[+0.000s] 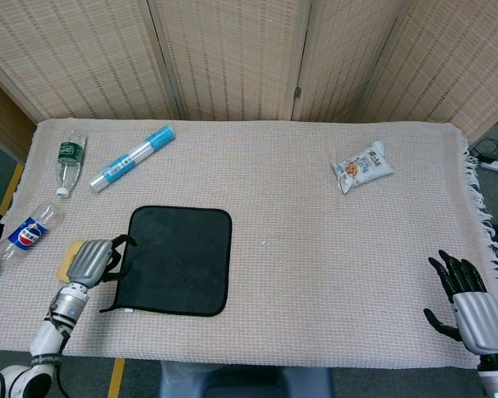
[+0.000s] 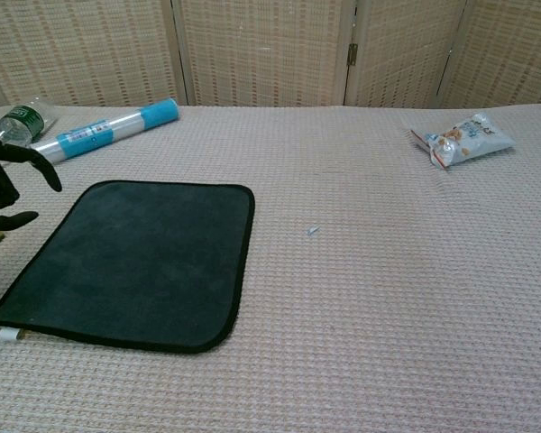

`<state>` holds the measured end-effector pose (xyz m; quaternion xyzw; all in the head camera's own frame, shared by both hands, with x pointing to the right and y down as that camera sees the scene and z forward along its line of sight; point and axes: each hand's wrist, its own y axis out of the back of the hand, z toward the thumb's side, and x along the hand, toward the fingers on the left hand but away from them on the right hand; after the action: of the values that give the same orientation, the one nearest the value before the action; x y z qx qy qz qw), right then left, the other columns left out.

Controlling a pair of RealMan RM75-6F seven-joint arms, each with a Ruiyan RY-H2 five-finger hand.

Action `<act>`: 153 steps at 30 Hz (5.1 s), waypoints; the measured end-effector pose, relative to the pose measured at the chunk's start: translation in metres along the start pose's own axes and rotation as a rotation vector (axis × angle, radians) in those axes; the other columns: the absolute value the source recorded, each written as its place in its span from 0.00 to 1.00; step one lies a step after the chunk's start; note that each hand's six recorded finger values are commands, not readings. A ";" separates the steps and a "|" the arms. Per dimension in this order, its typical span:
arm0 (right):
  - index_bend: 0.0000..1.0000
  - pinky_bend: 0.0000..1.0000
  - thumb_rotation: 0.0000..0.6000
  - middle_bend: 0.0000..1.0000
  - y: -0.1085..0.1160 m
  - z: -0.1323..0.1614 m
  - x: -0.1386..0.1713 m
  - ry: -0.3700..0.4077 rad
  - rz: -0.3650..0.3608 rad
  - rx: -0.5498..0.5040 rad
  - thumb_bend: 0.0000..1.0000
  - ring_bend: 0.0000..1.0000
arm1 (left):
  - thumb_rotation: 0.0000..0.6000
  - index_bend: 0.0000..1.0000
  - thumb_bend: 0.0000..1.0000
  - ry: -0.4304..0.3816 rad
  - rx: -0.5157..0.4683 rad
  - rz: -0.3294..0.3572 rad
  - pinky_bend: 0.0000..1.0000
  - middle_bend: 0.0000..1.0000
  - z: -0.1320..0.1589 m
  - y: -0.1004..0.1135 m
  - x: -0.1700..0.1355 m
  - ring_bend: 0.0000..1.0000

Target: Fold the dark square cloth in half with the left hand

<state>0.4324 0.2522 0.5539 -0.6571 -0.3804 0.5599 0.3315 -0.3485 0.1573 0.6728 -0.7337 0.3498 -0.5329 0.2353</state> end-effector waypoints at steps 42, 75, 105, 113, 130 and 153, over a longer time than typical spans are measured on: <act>0.00 0.00 1.00 0.00 0.008 -0.062 -0.014 -0.196 0.040 -0.098 0.35 0.00 | 1.00 0.44 0.51 0.157 -0.057 -0.139 1.00 1.00 0.031 -0.044 0.193 1.00; 0.00 0.00 1.00 0.00 0.009 -0.059 -0.010 -0.190 0.037 -0.091 0.35 0.00 | 1.00 0.57 0.51 0.125 0.070 -0.075 1.00 1.00 0.025 -0.055 0.187 1.00; 0.00 0.00 1.00 0.00 0.011 -0.043 -0.003 -0.128 0.024 -0.087 0.35 0.00 | 1.00 0.70 0.51 -0.074 0.118 0.122 1.00 1.00 0.041 -0.049 0.144 1.00; 0.00 0.00 1.00 0.00 0.013 -0.033 0.003 -0.093 0.007 -0.083 0.35 0.00 | 1.00 0.70 0.51 -0.176 0.145 0.176 1.00 1.00 0.056 -0.058 0.094 1.00; 0.00 0.00 1.00 0.00 0.016 -0.014 0.015 -0.013 -0.012 -0.074 0.35 0.00 | 1.00 0.70 0.51 -0.219 0.172 0.199 1.00 1.00 0.049 -0.078 -0.009 1.00; 0.00 0.00 1.00 0.00 0.016 -0.009 0.019 0.009 -0.021 -0.067 0.35 0.00 | 1.00 0.70 0.51 -0.216 0.168 0.186 1.00 1.00 0.049 -0.084 -0.053 1.00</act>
<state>0.4449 0.2610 0.5320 -0.6663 -0.4042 0.5405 0.3170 -0.2897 0.2500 0.6846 -0.7289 0.3432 -0.4540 0.3806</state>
